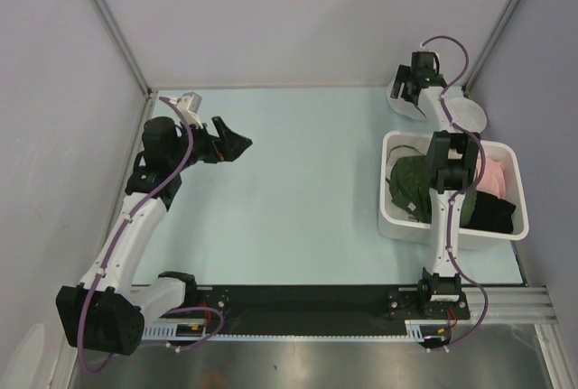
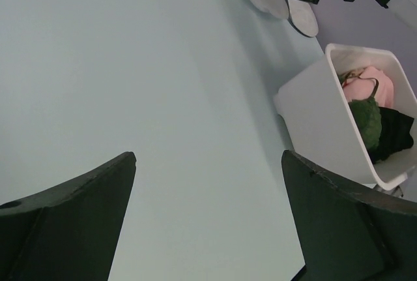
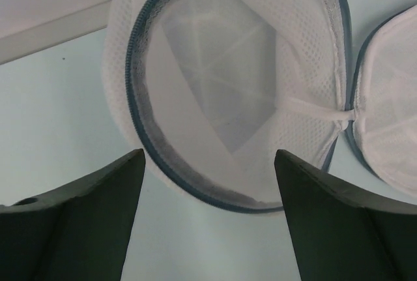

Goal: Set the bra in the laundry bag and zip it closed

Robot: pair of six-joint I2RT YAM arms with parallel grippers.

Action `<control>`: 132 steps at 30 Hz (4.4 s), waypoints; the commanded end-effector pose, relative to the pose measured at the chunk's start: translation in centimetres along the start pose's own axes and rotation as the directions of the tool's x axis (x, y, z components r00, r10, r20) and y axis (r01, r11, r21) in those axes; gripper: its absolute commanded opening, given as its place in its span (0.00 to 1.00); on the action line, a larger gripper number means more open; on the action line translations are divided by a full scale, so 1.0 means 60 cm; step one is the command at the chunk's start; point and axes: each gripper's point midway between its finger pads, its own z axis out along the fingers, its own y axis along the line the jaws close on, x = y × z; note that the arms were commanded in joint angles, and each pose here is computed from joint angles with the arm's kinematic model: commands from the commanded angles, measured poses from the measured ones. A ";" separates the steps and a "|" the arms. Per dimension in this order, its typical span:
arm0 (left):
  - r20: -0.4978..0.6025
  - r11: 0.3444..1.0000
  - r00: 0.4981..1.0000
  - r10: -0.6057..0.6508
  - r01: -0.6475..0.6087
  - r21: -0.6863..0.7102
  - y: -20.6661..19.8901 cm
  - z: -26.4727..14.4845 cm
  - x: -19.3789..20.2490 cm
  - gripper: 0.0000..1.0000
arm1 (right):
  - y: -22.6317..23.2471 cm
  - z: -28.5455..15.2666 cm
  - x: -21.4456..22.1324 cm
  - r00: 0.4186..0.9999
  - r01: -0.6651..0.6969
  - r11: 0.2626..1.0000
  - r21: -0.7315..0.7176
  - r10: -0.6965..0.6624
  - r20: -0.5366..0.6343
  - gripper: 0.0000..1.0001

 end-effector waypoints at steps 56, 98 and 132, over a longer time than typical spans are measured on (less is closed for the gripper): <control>-0.282 0.875 0.857 -0.431 0.320 -0.364 -0.051 -0.052 0.167 0.94 | 0.228 -0.618 0.132 0.985 -0.095 0.869 -0.486 0.011 -0.174 1.00; -0.522 0.823 0.762 -0.383 0.025 -0.567 0.125 -0.012 0.250 0.21 | -0.046 -0.312 0.346 0.965 0.055 0.995 0.083 -0.031 -0.260 0.60; -0.163 0.931 0.986 -0.044 -0.019 -0.366 -0.077 -0.067 0.020 1.00 | 0.020 -0.778 0.008 0.962 -0.074 0.929 -0.364 0.162 0.218 0.00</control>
